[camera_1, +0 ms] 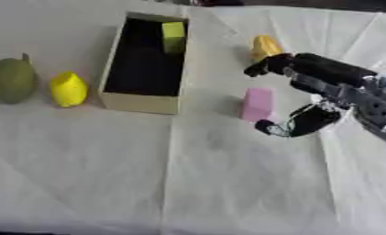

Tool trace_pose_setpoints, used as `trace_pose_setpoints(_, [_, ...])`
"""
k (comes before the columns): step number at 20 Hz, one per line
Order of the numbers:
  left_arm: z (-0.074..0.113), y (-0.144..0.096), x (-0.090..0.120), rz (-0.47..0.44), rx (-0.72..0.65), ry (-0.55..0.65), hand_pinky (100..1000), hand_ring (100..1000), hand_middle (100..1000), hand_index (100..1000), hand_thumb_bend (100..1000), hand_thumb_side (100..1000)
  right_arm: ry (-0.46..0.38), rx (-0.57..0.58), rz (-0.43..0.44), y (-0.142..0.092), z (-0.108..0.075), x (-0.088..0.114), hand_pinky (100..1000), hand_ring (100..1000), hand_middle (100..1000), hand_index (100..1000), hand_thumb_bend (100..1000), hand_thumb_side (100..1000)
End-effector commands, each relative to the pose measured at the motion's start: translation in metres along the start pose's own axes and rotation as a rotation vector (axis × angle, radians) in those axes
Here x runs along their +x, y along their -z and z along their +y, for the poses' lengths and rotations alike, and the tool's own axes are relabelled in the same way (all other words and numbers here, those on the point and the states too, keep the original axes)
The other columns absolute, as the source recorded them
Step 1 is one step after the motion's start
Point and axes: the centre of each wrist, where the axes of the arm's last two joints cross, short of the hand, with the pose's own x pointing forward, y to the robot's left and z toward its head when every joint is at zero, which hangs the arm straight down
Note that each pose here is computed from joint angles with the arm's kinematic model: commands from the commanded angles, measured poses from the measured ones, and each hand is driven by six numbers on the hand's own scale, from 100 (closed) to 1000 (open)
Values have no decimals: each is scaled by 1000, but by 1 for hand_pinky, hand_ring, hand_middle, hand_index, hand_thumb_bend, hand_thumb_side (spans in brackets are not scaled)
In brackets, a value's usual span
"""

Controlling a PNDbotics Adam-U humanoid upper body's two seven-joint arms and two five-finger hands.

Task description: Pick up objects on the table and place them in the box.

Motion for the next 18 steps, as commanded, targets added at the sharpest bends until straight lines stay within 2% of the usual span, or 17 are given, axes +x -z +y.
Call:
trace_pose_setpoints(1, [2, 6, 6, -33, -14, 5, 771, 743, 684, 772, 100, 732, -18, -5, 16, 0, -9, 5, 889, 868, 822, 926, 409, 258])
trace_pose_setpoints(12, [2, 6, 6, -32, -14, 1, 771, 743, 683, 771, 100, 733, -9, -20, 89, 3, -10, 6, 887, 867, 817, 919, 425, 234])
trace_pose_setpoints(13, [2, 7, 7, -35, -15, 1, 771, 743, 683, 771, 100, 732, -9, -14, 92, 3, -9, 7, 887, 867, 817, 919, 419, 225])
trace_pose_setpoints(14, [2, 8, 7, -38, -15, 1, 771, 743, 684, 772, 100, 734, -9, -8, 98, 3, -8, 7, 886, 868, 817, 919, 377, 191])
trace_pose_setpoints(15, [2, 8, 7, -40, -15, 1, 772, 743, 684, 772, 100, 731, -9, -7, 107, 3, -8, 7, 886, 867, 817, 919, 361, 276])
trace_pose_setpoints(16, [2, 9, 7, -43, -15, 1, 772, 743, 684, 772, 100, 731, -8, -9, 119, 3, -8, 7, 886, 868, 817, 919, 339, 305])
trace_pose_setpoints(18, [2, 9, 7, -47, -15, 0, 772, 743, 684, 772, 100, 731, -4, -12, 138, 4, -6, 7, 886, 868, 817, 918, 343, 302])
